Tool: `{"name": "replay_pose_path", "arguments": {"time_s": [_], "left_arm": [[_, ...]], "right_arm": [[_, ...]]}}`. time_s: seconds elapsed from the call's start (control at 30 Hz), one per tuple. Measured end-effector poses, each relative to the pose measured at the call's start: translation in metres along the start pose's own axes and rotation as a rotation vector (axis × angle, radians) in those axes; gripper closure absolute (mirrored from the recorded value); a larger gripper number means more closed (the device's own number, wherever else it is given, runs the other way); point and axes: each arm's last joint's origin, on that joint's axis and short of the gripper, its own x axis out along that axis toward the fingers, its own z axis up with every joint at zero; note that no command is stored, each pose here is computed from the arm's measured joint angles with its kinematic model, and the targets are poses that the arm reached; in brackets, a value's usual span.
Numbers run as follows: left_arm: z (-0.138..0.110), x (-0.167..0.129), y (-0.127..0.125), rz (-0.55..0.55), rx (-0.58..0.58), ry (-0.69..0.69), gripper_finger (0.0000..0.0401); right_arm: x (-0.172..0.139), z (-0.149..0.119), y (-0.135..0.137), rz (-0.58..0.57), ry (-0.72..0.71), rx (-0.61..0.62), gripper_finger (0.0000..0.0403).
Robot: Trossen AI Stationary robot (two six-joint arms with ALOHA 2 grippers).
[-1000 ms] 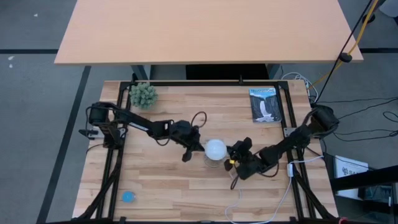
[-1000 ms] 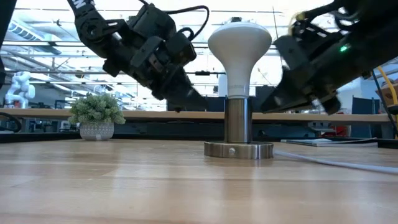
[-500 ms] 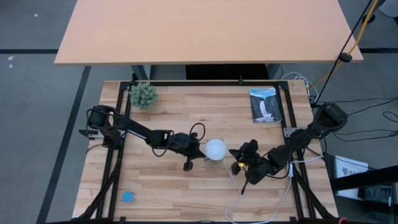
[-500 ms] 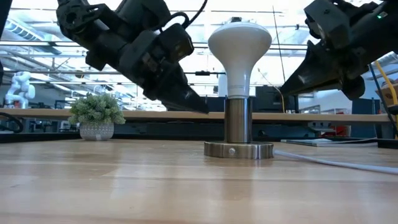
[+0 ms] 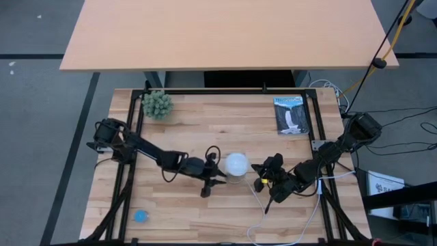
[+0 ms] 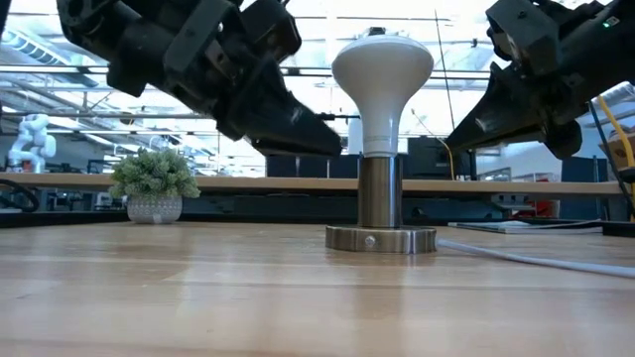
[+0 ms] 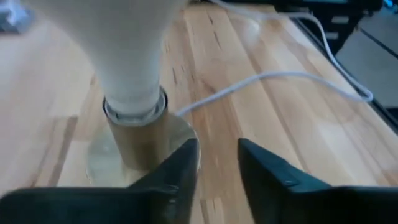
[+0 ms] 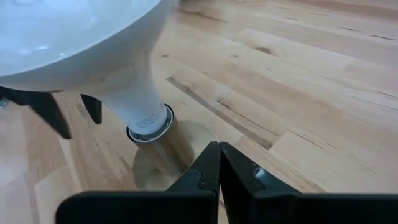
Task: Screw lightbulb
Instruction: Remove the white light bulb from the gold lamp
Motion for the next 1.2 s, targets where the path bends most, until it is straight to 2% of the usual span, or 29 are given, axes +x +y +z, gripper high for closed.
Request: {"name": "replay_pose_path", "arguments": {"time_s": [0.13, 0.23, 0.4, 0.6, 0.73, 1.07, 1.2], "left_arm": [[0.005, 0.000, -0.008, 0.039, 0.007, -0.070, 0.0219], [0.010, -0.001, -0.013, 0.026, 0.013, -0.125, 0.0170], [0.014, -0.002, -0.015, 0.011, 0.010, -0.164, 0.0127], [0.014, -0.002, -0.015, 0.009, 0.010, -0.167, 0.0119], [0.021, -0.003, -0.016, -0.004, -0.018, -0.239, 0.0119], [0.021, -0.003, -0.018, -0.013, -0.022, -0.239, 0.0119], [0.010, -0.001, -0.016, 0.003, -0.012, -0.123, 0.0119]], "right_arm": [[0.000, 0.000, 0.000, 0.001, 0.000, 0.001, 0.0403], [0.000, 0.000, 0.000, 0.002, -0.001, 0.001, 0.0403], [0.000, 0.000, 0.000, 0.002, -0.001, 0.001, 0.0403], [0.000, 0.000, 0.000, 0.001, -0.001, -0.010, 0.0403], [0.000, 0.000, 0.000, 0.002, -0.001, -0.010, 0.0403], [0.000, 0.000, 0.000, 0.002, -0.001, -0.009, 0.0403], [0.000, -0.001, 0.000, 0.011, 0.020, -0.008, 0.0403]]}}
